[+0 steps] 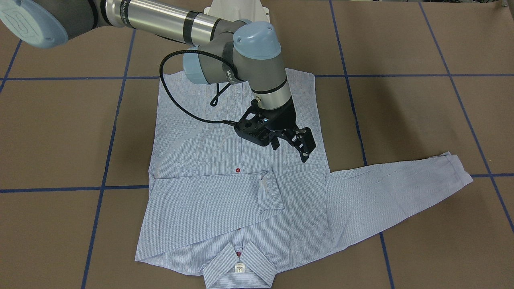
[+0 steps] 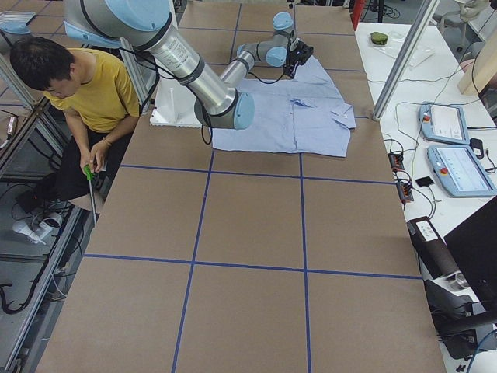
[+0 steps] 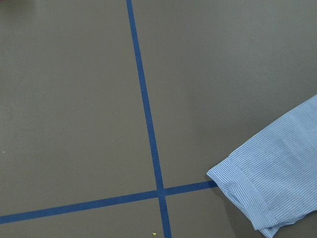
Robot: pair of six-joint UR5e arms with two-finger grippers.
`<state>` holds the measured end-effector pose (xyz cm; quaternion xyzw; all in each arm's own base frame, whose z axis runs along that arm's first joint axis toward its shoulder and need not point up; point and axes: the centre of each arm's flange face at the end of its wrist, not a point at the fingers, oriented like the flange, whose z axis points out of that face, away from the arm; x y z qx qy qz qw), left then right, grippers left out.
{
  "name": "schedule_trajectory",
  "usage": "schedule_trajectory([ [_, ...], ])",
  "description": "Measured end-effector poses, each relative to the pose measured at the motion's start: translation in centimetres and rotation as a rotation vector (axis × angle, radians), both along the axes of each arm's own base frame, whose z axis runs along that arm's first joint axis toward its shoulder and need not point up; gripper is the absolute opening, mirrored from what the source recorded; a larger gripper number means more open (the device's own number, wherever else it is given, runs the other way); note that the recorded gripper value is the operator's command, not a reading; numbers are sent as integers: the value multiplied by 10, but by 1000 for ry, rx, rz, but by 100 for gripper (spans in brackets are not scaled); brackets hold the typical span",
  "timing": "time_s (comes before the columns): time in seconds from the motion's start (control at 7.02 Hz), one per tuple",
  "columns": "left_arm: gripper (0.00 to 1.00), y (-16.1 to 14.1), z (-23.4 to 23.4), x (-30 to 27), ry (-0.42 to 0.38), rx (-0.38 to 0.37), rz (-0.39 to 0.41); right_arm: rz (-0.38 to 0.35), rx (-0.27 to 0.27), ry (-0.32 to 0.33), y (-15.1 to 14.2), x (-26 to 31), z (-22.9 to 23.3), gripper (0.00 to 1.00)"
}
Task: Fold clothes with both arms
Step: 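Release the sleeve with the right gripper while the left gripper grasps the other cuff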
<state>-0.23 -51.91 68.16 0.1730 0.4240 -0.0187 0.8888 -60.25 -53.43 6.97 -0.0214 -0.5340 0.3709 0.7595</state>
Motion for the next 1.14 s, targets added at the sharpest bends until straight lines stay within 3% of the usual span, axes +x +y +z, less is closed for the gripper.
schedule_trajectory([
  [0.29, 86, -12, 2, 51, 66, -145, -31, -2, 25, 43, -11, 46, 65, 100],
  [0.57, 82, -27, -5, 90, 115, -271, -70, -9, 47, 64, -11, 81, 101, 100],
  [0.71, 70, -32, -6, 101, 123, -296, -74, -7, 48, 67, -11, 88, 106, 100],
  [1.14, 62, -33, -5, 130, 127, -301, -36, 0, 46, 71, -14, 94, 112, 100],
])
